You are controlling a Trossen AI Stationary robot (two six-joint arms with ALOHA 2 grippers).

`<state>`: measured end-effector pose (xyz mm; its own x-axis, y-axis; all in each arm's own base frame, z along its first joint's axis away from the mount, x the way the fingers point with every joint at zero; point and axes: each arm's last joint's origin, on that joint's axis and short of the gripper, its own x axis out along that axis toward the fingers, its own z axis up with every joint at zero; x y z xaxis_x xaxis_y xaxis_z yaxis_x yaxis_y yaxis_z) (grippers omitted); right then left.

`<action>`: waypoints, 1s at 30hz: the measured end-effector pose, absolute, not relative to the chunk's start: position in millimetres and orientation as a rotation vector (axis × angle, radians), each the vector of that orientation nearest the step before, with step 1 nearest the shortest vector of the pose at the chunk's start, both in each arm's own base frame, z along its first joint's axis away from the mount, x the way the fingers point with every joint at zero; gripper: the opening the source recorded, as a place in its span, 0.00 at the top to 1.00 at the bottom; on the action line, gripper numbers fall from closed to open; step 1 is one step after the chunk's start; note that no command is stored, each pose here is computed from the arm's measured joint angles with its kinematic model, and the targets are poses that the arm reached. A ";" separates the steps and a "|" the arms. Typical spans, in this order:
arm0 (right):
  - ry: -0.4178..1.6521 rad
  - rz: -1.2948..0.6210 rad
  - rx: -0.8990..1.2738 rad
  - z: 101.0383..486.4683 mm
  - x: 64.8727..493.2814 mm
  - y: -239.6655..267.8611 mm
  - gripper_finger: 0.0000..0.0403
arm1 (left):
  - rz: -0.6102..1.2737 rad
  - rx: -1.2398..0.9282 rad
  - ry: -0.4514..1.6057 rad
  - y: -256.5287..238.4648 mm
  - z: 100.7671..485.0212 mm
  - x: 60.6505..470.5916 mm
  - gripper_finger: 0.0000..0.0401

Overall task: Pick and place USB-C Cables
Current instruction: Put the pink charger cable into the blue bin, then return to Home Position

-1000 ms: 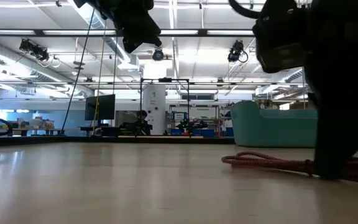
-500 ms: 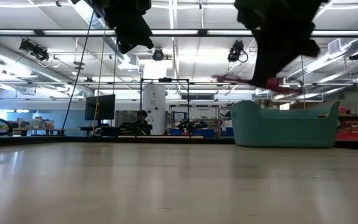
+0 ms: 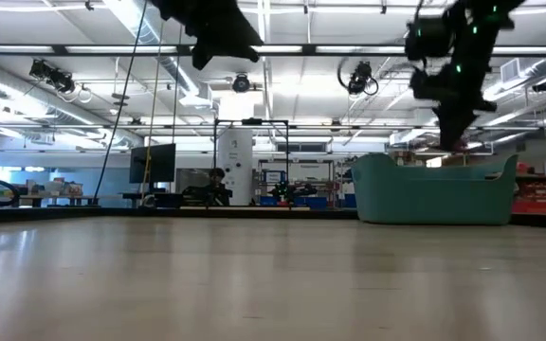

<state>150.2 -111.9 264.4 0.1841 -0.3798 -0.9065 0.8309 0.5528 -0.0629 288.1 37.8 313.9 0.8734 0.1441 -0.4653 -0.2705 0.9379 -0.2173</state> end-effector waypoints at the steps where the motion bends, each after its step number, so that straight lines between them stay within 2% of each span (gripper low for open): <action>1: 1.087 -0.908 0.525 257.9 144.0 -120.4 0.98 | 0.235 -0.290 0.437 38.3 315.7 289.0 0.68; 7: 1.220 -0.981 0.441 227.7 128.8 -155.6 0.91 | 0.347 -0.317 0.309 42.1 325.2 292.2 0.68; 12: 1.241 -0.965 0.371 221.5 130.7 -168.6 0.76 | 0.436 -0.309 0.246 45.0 329.5 292.7 0.68; 16: 1.199 -0.902 0.414 229.0 127.1 -160.6 0.66 | 0.497 -0.322 0.215 46.7 331.2 292.4 0.68; 22: 0.947 -0.622 0.521 266.1 107.1 -117.3 0.64 | 0.548 -0.368 0.193 48.1 331.2 291.8 0.68; 26: 0.685 -0.484 0.496 292.9 81.4 -75.9 0.66 | 0.575 -0.363 0.187 48.7 331.3 291.4 0.68; 30: 0.417 -0.392 0.440 302.1 54.9 -40.3 0.68 | 0.617 -0.355 0.179 49.8 331.4 290.8 0.68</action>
